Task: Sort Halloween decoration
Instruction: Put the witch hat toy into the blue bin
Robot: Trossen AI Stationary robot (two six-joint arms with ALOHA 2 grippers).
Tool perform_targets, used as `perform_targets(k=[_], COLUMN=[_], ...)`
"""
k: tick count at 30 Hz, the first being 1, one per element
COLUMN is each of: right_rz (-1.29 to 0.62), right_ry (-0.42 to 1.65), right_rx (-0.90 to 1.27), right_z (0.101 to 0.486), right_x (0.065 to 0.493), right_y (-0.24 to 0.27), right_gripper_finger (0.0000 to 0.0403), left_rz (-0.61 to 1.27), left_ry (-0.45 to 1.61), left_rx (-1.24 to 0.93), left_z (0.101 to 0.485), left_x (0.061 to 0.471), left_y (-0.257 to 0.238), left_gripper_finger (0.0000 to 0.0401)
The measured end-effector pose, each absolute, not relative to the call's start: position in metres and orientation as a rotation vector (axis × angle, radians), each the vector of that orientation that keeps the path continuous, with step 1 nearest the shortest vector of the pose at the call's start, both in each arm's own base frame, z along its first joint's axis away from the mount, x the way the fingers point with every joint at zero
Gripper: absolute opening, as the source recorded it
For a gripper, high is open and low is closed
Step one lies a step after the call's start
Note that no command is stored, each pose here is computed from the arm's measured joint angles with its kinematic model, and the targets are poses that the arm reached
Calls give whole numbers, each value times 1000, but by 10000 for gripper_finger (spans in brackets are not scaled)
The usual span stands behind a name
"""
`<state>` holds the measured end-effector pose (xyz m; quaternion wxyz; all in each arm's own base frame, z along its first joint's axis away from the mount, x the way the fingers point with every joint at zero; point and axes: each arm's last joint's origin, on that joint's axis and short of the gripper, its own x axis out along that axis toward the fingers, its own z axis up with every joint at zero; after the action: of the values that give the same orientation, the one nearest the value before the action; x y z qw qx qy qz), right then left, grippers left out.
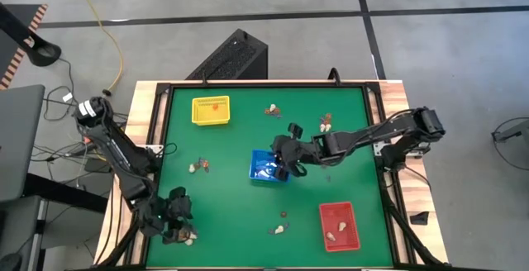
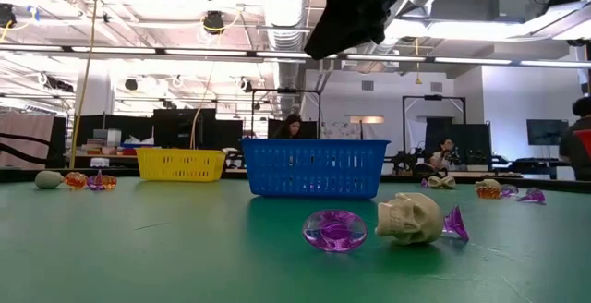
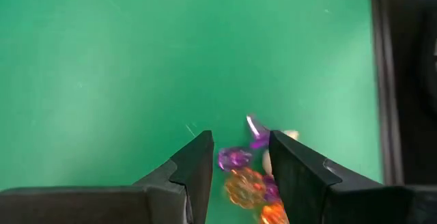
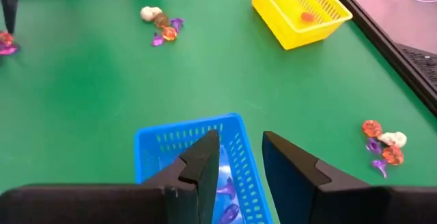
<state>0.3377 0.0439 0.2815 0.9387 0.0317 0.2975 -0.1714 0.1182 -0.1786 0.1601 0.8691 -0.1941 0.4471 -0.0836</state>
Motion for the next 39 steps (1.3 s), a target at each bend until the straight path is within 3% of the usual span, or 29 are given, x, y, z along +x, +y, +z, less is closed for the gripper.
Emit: perform_targets(k=[20,24,30,39], right_rz=[-373,-373,-372,-367], right_ry=[567,567,568,641], right_rx=[89,89,89,81], right_z=[285,285,284,279], right_x=[341,341,341,336], right_y=[34,34,34,41], right_gripper_finger=[143,143,143,143], left_rz=[-186,-191,-221,-241], left_ry=[1012,1014,996,939], left_rx=[-313,-309,-286,-235], left_z=[137,137,138,148], left_x=[122,122,123,135], left_y=[-188,-188,-189,-177], left_gripper_finger=[129,100,13,1])
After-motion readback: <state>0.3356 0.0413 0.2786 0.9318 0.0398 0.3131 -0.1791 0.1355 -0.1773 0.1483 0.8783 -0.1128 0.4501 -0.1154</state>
